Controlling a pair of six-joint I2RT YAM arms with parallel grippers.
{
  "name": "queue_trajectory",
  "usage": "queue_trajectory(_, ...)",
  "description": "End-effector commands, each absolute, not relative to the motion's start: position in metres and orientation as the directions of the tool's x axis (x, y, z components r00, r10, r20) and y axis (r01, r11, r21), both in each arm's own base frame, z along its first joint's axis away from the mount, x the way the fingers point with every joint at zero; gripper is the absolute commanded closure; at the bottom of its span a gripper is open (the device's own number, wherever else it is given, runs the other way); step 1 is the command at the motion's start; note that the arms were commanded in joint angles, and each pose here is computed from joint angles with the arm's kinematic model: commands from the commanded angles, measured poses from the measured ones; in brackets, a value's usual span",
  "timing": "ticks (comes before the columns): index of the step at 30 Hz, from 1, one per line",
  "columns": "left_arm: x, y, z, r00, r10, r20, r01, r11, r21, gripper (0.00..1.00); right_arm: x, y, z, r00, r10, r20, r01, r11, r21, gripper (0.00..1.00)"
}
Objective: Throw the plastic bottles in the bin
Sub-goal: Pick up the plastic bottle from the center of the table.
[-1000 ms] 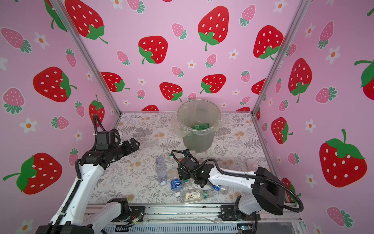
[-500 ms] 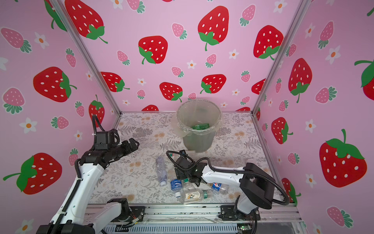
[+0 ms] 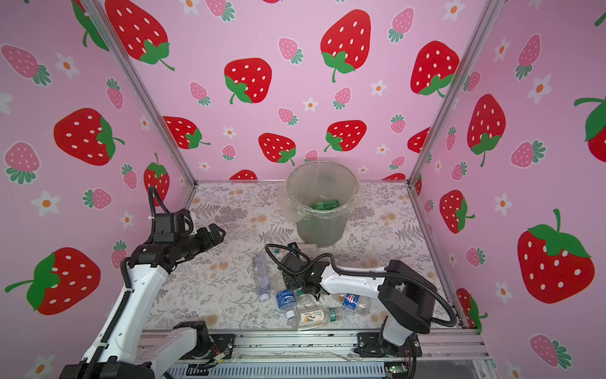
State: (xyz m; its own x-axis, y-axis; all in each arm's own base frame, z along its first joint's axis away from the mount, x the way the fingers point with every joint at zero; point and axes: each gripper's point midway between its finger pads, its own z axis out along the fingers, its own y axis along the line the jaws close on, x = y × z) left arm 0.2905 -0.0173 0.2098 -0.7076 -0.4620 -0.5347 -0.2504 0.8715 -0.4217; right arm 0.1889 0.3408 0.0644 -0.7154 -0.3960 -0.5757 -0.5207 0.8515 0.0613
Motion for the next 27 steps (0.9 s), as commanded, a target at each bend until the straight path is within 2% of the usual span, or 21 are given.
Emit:
queue_trajectory(1, 0.287, -0.018, 0.206, -0.722, -0.453, -0.523, -0.246, 0.875, -0.418, 0.01, 0.191, 0.341, 0.062, -0.715, -0.417, -0.561, -0.520, 0.854, 0.029, 0.24)
queue_trajectory(10, 0.287, -0.017, 0.206, -0.721, -0.454, -0.524, -0.248, 0.875, -0.417, 0.01, 0.192, 0.342, 0.056, -0.717, -0.424, -0.554, -0.525, 0.851, 0.028, 0.25)
queue_trajectory(17, 0.287, -0.017, 0.207, -0.718, -0.455, -0.526, -0.246, 0.873, -0.421, 0.01, 0.194, 0.344, 0.057, -0.707, -0.433, -0.559, -0.535, 0.844, 0.024, 0.31)
queue_trajectory(27, 0.287, -0.017, 0.208, -0.718, -0.457, -0.526, -0.246, 0.872, -0.422, 0.01, 0.201, 0.343, 0.087, -0.671, -0.394, -0.629, -0.529, 0.848, 0.034, 0.37)
